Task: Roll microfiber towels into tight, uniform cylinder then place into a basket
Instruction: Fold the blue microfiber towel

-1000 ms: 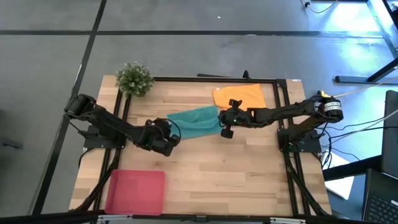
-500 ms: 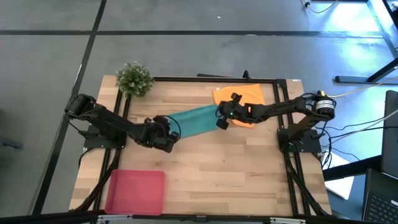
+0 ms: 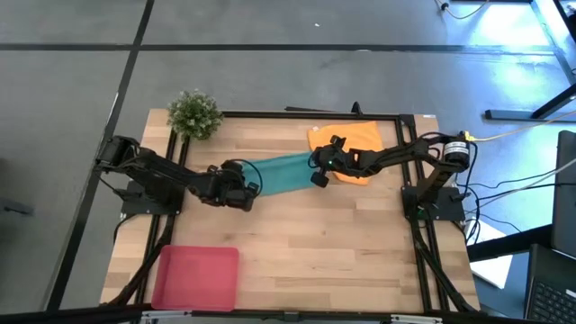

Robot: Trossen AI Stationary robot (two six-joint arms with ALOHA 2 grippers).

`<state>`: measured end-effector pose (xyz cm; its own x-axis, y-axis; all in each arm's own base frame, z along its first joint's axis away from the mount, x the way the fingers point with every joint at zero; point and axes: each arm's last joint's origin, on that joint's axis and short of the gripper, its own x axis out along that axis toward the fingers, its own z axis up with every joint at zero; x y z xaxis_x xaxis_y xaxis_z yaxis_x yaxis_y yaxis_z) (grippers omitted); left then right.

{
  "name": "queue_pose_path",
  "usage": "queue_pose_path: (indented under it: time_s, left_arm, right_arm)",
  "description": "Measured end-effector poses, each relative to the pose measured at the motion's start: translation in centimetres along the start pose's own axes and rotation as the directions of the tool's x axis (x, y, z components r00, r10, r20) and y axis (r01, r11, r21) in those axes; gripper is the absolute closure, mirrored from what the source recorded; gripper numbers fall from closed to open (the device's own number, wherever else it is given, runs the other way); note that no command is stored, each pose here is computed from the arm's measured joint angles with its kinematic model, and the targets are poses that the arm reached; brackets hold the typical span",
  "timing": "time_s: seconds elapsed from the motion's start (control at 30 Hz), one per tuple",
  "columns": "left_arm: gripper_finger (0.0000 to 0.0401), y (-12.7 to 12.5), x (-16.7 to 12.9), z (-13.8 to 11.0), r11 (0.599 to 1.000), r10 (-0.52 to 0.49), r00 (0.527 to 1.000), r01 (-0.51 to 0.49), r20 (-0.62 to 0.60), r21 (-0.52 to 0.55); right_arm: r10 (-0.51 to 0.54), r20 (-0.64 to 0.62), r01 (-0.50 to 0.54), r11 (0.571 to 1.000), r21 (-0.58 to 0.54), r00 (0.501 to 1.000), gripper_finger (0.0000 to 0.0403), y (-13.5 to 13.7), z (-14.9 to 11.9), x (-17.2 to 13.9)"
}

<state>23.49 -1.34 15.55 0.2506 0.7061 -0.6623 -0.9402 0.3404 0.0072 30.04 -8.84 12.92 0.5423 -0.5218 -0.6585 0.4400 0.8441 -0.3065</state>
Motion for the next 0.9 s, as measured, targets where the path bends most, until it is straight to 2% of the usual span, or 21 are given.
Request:
queue_pose_path:
  time_s: [0.6, 0.73, 0.9]
  left_arm:
    - [0.0401, 0.7, 2.0, 1.3, 0.996, 0.084, 0.996, -0.084, -0.012, 0.007]
    - [0.0401, 0.8, 2.3, 1.4, 0.996, 0.084, 0.996, -0.083, -0.042, 0.007]
    - [0.0401, 0.9, 2.5, 1.6, 0.997, 0.081, 0.993, -0.081, -0.081, -0.001]
  right_arm:
    - [0.016, 0.006, -0.016, 1.0, 0.009, 1.0, 0.0402, 0.0, 0.1, -0.1]
    - [0.018, 0.005, -0.018, 1.0, 0.007, 1.0, 0.0389, 0.0, 0.1, -0.1]
    - [0.075, 0.004, -0.075, 0.997, 0.004, 0.997, 0.0367, 0.1, 0.0, -0.1]
